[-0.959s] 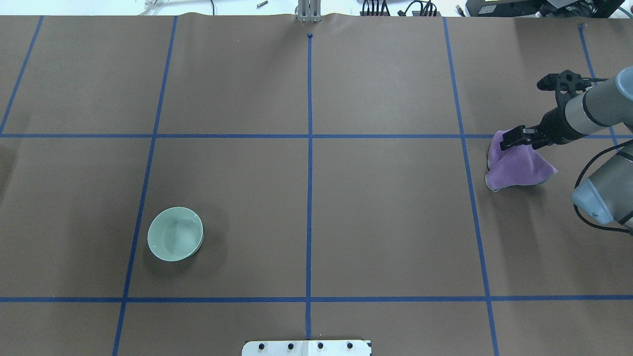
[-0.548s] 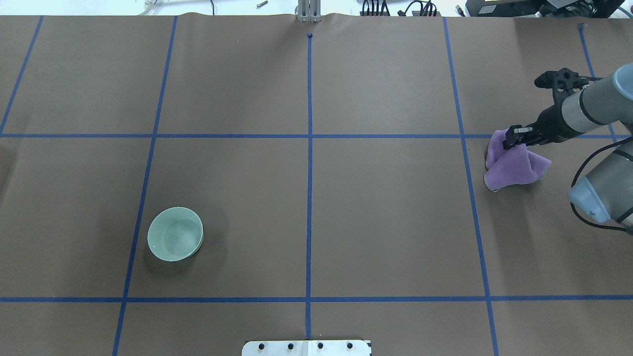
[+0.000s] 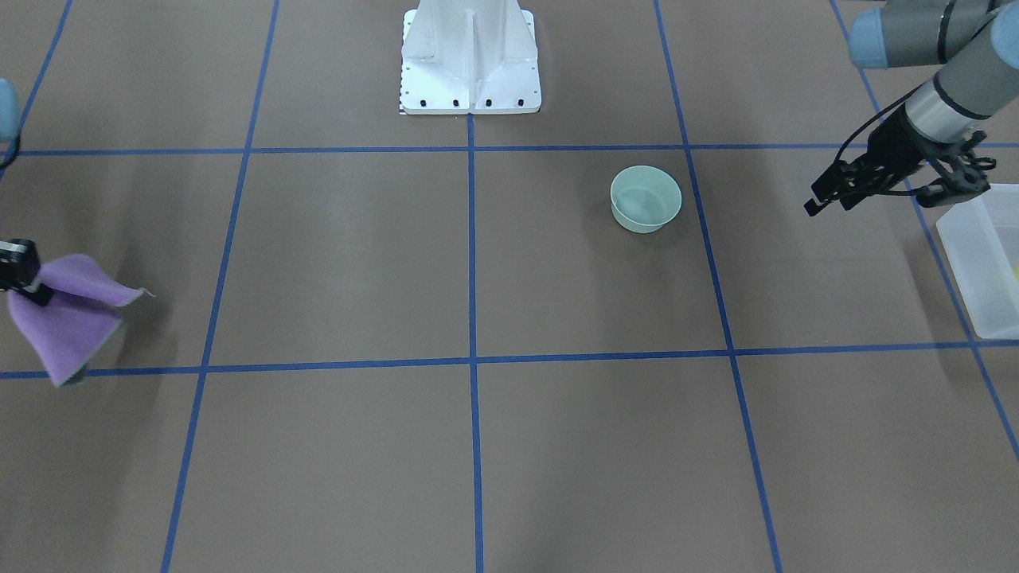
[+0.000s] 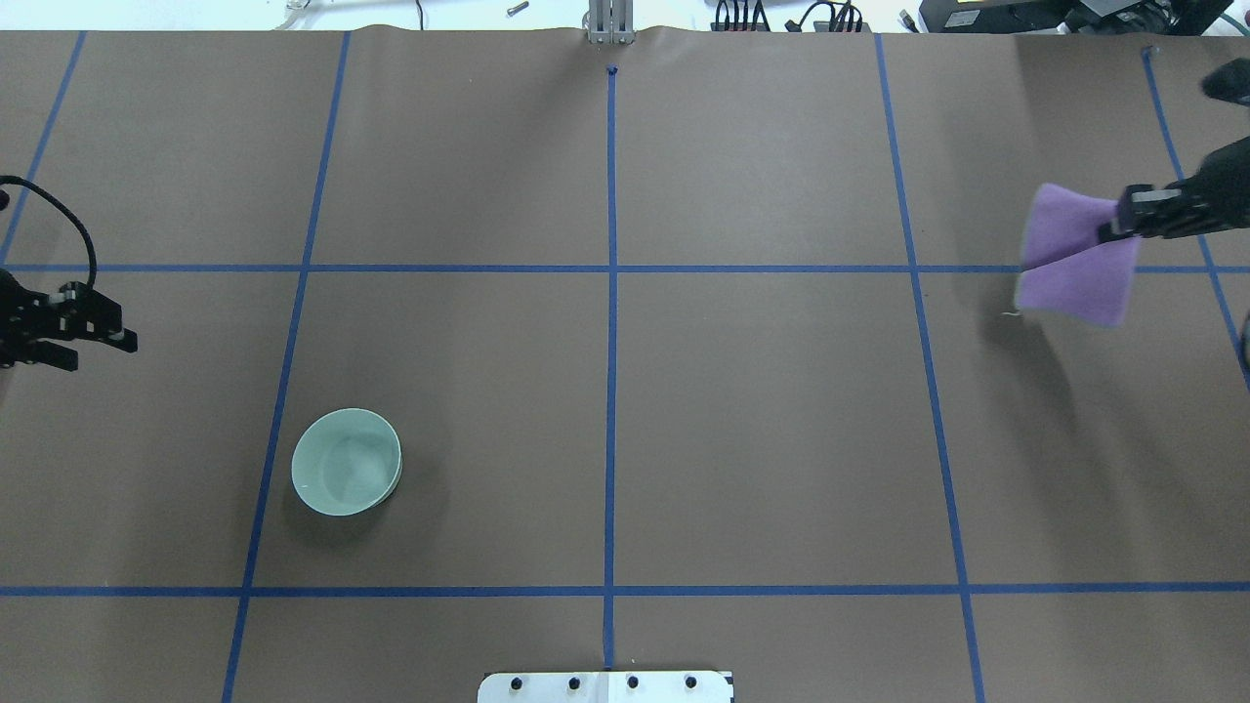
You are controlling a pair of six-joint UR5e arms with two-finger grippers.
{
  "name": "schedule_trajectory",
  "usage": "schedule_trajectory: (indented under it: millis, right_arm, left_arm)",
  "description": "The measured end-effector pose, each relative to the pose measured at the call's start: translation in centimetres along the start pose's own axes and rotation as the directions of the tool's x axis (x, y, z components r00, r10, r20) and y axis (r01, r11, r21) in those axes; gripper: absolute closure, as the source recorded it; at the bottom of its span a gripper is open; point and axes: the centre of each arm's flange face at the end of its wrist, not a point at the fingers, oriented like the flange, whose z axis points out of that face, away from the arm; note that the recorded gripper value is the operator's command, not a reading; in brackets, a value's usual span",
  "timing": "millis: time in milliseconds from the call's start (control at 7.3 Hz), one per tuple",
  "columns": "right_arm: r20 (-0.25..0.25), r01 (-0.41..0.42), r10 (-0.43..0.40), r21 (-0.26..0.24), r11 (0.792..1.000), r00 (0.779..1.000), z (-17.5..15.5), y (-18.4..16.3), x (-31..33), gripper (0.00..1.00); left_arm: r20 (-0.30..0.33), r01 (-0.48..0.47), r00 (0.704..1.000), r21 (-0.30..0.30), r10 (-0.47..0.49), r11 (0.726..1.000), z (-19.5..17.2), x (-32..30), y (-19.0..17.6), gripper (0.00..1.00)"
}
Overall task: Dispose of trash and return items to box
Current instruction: 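Carry the cloth into the pink bin while the left gripper reaches for the bowl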
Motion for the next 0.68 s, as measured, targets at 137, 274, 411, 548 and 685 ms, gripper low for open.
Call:
schedule_trajectory:
  millis: [137,274,411,548,685]
  right_arm:
    - [0.004,0.019,-0.019,0.024,1.0,1.0,-5.1,2.5,6.0,1.0]
    - [-0.027,0.05,-0.049,0.049,0.998,0.998,-9.2,5.5,11.4,1.0]
    - [-0.08,0.088,-0.084,0.057,0.994,0.993,-12.6,7.4,15.9,1.0]
    - [-0.171,0.142,-0.135,0.03,0.989,0.976,-16.4,9.1,21.1,1.0]
    - [-0.253,0.193,-0.194,-0.029,0.981,0.948,-20.0,10.7,25.4,1.0]
  left_arm:
    - [0.003,0.02,1.0,0.001,-0.02,1.0,1.9,1.3,2.0,0.27]
    - [0.011,0.031,0.999,0.006,-0.031,0.999,3.5,2.6,3.6,0.27]
    - [0.017,0.034,0.999,0.011,-0.034,0.999,4.5,3.6,4.6,0.27]
    - [0.017,0.038,0.999,0.011,-0.038,0.999,5.3,4.5,5.3,0.27]
    - [0.019,0.038,0.999,0.01,-0.039,0.999,6.1,5.3,6.0,0.27]
